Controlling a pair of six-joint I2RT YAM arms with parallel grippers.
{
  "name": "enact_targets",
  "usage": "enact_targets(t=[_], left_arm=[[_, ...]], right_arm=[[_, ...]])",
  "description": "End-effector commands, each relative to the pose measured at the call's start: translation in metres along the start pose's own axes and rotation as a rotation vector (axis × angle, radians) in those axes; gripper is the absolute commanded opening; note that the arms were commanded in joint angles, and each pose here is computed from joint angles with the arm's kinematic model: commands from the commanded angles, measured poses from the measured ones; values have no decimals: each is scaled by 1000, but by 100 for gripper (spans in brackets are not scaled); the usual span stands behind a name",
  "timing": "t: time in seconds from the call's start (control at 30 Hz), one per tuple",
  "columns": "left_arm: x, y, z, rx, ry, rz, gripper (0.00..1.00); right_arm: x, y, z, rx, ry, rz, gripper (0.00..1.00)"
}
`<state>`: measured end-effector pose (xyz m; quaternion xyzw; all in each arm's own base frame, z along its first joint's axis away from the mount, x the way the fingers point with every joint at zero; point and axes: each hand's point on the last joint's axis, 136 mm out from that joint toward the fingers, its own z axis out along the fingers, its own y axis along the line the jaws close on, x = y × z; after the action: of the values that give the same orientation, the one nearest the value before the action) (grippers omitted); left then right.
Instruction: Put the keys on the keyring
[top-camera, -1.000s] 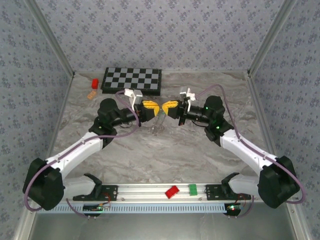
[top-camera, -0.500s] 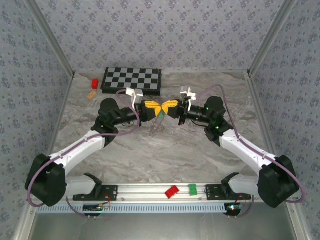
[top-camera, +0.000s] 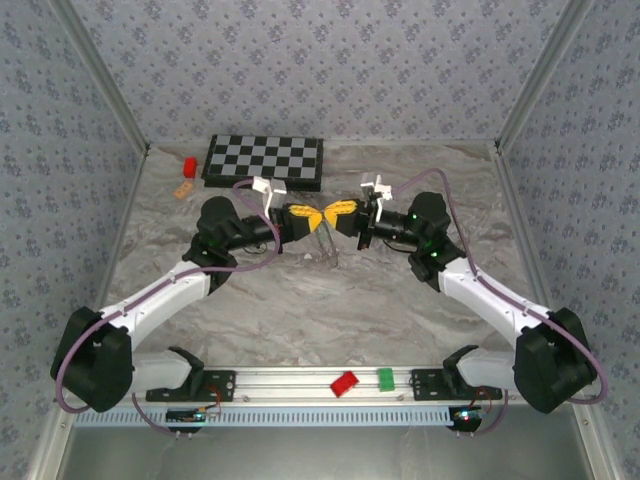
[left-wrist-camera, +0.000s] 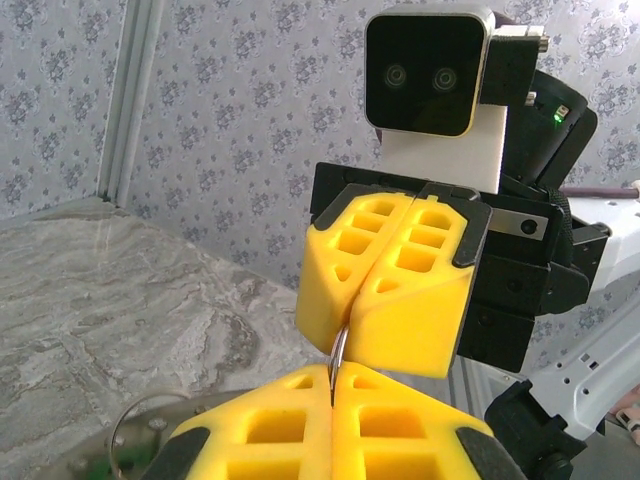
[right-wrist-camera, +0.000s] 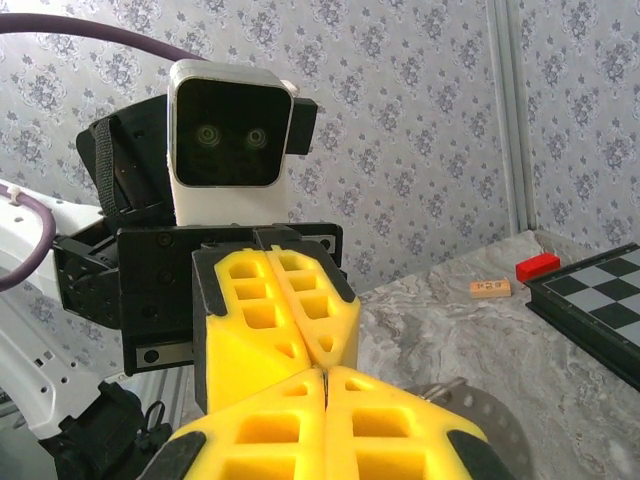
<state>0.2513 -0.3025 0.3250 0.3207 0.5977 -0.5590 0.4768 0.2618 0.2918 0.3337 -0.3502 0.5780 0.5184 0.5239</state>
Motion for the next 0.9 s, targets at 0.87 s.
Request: enact_targets(t=[0.87], left_arm=[[44,11,-12,-87,277,199,0]], right_arm=[[53,-2,-10,76,477,-39,28]])
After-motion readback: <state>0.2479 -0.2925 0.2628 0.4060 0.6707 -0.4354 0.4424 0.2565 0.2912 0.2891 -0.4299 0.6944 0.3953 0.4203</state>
